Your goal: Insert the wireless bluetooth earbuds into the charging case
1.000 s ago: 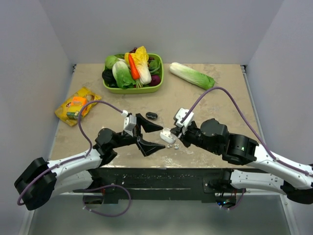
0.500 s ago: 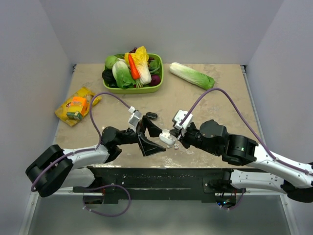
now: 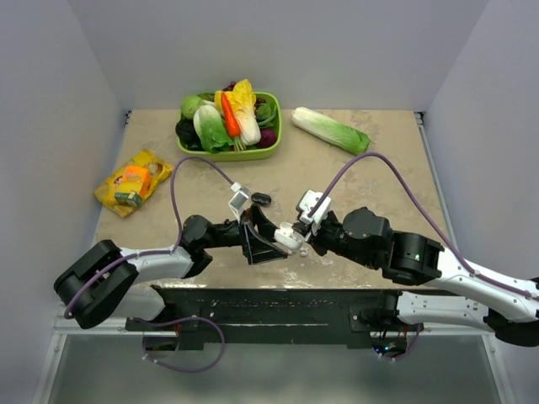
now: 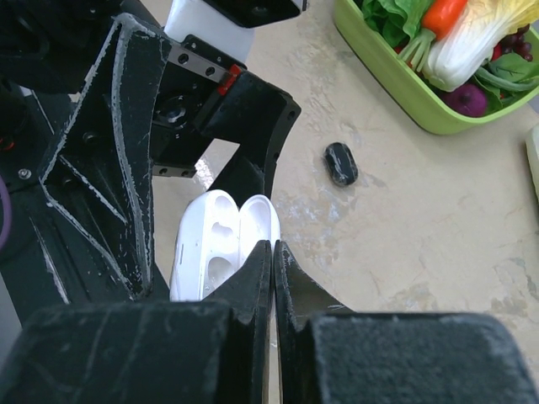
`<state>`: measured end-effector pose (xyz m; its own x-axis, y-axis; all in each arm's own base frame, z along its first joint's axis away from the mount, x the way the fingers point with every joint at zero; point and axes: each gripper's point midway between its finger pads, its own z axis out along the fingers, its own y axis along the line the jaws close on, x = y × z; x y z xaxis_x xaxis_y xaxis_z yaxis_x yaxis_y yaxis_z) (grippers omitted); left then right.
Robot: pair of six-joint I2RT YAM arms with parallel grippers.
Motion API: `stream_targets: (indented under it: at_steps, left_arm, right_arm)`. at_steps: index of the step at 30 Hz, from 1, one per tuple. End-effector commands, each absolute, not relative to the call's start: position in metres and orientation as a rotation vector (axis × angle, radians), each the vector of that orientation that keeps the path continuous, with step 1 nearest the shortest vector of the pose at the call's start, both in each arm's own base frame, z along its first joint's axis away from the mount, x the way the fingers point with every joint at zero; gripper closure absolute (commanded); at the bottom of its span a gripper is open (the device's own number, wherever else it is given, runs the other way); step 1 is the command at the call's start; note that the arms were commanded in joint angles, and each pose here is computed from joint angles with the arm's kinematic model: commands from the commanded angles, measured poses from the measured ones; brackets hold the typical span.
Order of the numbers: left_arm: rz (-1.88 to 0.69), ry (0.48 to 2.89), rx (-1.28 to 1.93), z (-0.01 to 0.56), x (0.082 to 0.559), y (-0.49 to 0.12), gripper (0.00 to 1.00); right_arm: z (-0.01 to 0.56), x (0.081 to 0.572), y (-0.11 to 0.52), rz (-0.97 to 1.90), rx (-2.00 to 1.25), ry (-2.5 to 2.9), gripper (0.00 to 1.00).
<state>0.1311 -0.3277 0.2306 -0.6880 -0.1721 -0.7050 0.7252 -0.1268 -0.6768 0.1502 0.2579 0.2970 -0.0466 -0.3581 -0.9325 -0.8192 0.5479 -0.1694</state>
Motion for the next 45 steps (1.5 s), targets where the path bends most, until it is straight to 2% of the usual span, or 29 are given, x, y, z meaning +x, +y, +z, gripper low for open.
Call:
stream_targets:
  at_steps: [1, 13, 19, 21, 22, 26, 30, 39, 42, 45]
  left_arm:
    - [-1.873, 0.879, 0.736, 0.333, 0.098, -0.293, 0.0]
    - [-1.899, 0.795, 0.713, 0.353, 0.093, -0.285, 0.0]
    - [-1.912, 0.767, 0.732, 0.362, 0.09, -0.285, 0.17]
    - [-1.913, 0.76, 0.738, 0.363, 0.089, -0.285, 0.23]
    - [-1.914, 0.759, 0.74, 0.363, 0.089, -0.285, 0.29]
    - [-1.919, 0.751, 0.757, 0.364, 0.087, -0.285, 0.41]
    - [-1.929, 0.761, 0.76, 0.361, 0.086, -0.286, 0.41]
    - [-1.928, 0.78, 0.751, 0.355, 0.087, -0.285, 0.32]
    - [-1.926, 0.781, 0.751, 0.354, 0.086, -0.286, 0.36]
    - [-1.927, 0.784, 0.752, 0.353, 0.087, -0.287, 0.45]
  right_arm:
    - [0.32, 0.155, 0.26, 0.497, -0.966, 1.585, 1.0]
    - [0.318, 0.153, 0.266, 0.506, -0.979, 1.584, 1.0]
    - [0.319, 0.153, 0.27, 0.502, -0.985, 1.581, 1.0]
    - [0.319, 0.152, 0.272, 0.501, -0.991, 1.578, 1.0]
    - [0.319, 0.152, 0.272, 0.503, -0.989, 1.578, 1.0]
    - [0.319, 0.153, 0.273, 0.5, -0.989, 1.577, 1.0]
    - [0.32, 0.154, 0.272, 0.497, -0.979, 1.575, 1.0]
    - [0.321, 0.155, 0.271, 0.49, -0.971, 1.573, 1.0]
    - [0.321, 0.155, 0.272, 0.491, -0.972, 1.572, 1.0]
    - [0.32, 0.155, 0.272, 0.492, -0.971, 1.573, 1.0]
